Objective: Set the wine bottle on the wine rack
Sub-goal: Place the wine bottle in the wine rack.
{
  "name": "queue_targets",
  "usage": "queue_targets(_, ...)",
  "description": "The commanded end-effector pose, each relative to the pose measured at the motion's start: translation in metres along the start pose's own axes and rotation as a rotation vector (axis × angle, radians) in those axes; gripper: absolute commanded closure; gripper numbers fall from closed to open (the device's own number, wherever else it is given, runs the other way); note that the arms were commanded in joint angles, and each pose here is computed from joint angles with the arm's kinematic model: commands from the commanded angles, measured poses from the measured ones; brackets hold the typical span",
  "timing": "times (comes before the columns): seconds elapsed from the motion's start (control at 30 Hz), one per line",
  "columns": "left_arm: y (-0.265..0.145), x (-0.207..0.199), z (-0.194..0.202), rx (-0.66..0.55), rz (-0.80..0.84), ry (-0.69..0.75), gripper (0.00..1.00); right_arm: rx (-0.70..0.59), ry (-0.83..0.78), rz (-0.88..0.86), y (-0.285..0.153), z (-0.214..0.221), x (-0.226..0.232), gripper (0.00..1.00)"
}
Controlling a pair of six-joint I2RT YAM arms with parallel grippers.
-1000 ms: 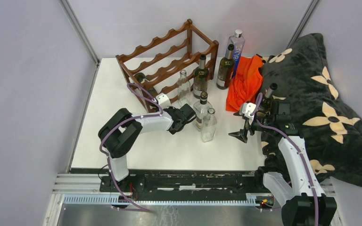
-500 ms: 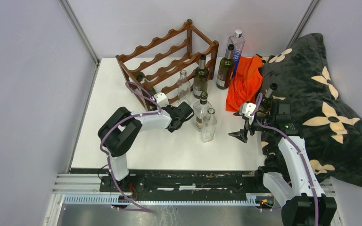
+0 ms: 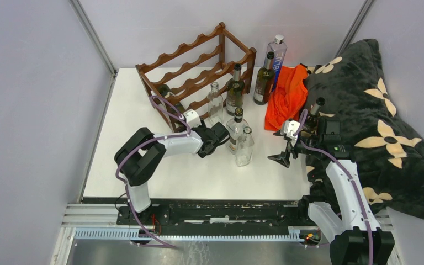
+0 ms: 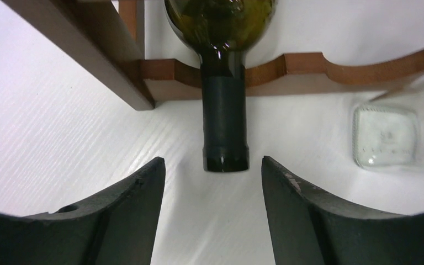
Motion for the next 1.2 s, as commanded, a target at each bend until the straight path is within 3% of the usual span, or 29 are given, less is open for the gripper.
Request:
queue_targets(0.0, -0.026, -0.008, -0.021, -0.02, 0.055, -0.042, 0.29, -0.036, -0.063, 0.011, -0.004, -0.015, -0.006, 0.02)
queue_targets(0.33, -0.053, 0.024, -0.032, 0.032, 0.055, -0.041, 0.29, -0.037, -0.077, 0.009, -0.005, -0.017, -0.005, 0.02)
queue_targets(0.53, -0.08, 0.037, -0.041, 0.11, 0.156, -0.004, 0.3, -0.022, -0.096, 0.014, -0.008, -0.018, -0.007, 0.02)
queue_targets(0.63, -0.099, 0.034, -0.044, 0.209, 0.315, 0.094, 0.26, -0.004, -0.135, 0.012, -0.01, -0.019, -0.009, 0.02)
queue_targets(0.73, -0.129, 0.03, -0.044, 0.342, 0.589, 0.219, 0.19, -0.006, -0.196, -0.008, -0.009, -0.018, -0.007, 0.02)
queue_targets(0.9, -0.179, 0.034, -0.067, 0.367, 1.044, 0.317, 0.04, -0.069, -0.3, -0.049, -0.005, -0.028, -0.004, 0.02)
queue_targets(1.0, -0.194, 0.038, -0.077, 0.34, 1.175, 0.355, 0.02, -0.08, -0.272, -0.053, 0.003, -0.04, -0.011, 0.02)
queue_targets(1.17, -0.204, 0.033, -0.085, 0.325, 1.239, 0.357, 0.02, -0.044, -0.177, 0.025, 0.007, -0.061, -0.031, 0.02)
Point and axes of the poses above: each gripper's point midway between its finger pads, its own y axis out along the fingers, its own x axis along the line the jaws close on, z = x × y, the point moved 4 cm from there along -y, back along the fingers, and after that the axes turned 11 degrees about -y, right-handed, at the moved point
